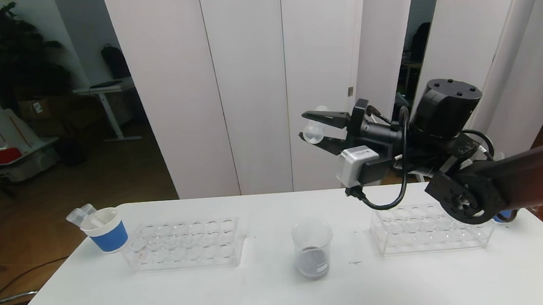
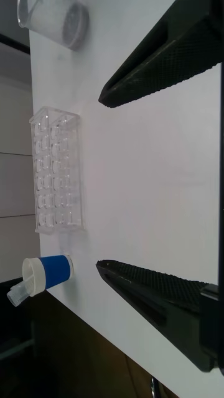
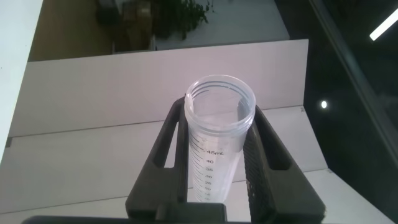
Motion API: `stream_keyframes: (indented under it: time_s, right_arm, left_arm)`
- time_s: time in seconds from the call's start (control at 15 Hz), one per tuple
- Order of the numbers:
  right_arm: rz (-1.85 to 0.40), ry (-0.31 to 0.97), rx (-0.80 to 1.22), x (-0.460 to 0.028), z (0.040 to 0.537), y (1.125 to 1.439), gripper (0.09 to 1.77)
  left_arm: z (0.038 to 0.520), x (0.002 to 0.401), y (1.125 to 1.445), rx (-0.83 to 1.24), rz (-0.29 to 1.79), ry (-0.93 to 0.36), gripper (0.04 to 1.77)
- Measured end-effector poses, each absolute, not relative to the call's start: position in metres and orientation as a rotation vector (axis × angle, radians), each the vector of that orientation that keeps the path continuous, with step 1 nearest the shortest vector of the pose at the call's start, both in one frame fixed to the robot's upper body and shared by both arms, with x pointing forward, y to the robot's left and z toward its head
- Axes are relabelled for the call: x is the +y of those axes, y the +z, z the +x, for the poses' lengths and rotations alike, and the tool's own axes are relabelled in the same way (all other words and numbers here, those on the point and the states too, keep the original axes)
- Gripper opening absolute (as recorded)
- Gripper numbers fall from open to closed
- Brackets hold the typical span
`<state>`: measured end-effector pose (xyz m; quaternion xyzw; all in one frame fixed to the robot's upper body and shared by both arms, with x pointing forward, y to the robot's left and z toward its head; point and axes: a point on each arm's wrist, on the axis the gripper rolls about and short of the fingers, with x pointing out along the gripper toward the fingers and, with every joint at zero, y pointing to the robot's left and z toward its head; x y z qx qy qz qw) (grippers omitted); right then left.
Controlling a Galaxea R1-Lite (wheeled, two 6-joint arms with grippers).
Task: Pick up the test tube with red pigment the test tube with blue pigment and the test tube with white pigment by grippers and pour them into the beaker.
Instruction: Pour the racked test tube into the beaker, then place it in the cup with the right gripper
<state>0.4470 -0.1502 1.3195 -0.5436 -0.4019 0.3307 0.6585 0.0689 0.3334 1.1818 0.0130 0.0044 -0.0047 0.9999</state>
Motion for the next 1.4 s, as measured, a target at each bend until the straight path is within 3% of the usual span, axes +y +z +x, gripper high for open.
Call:
stream_keyframes:
  time_s: [0.27,0.67,0.93,1.2,1.4]
  right_arm:
    - [-1.008,0.607,-0.615,-0.165,0.442,1.322,0.59]
    - [-0.454,0.431,-0.254,-0.165,0.426,1.309,0.59]
    - [-0.205,0.319,-0.122,-0.175,0.417,1.295,0.59]
    - [0.008,0.305,-0.052,-0.182,0.408,1.291,0.59]
    - [0.029,0.306,-0.001,-0.19,0.398,1.281,0.59]
  left_arm:
    - [0.069,0.333,1.182,0.008,0.026,-0.009,1.75]
    - [0.069,0.333,1.182,0.009,0.026,-0.009,1.75]
    - [0.069,0.333,1.182,0.008,0.026,-0.009,1.75]
    - [0.069,0.333,1.182,0.008,0.026,-0.009,1.75]
    - [0.069,0.333,1.182,0.008,0.026,-0.009,1.75]
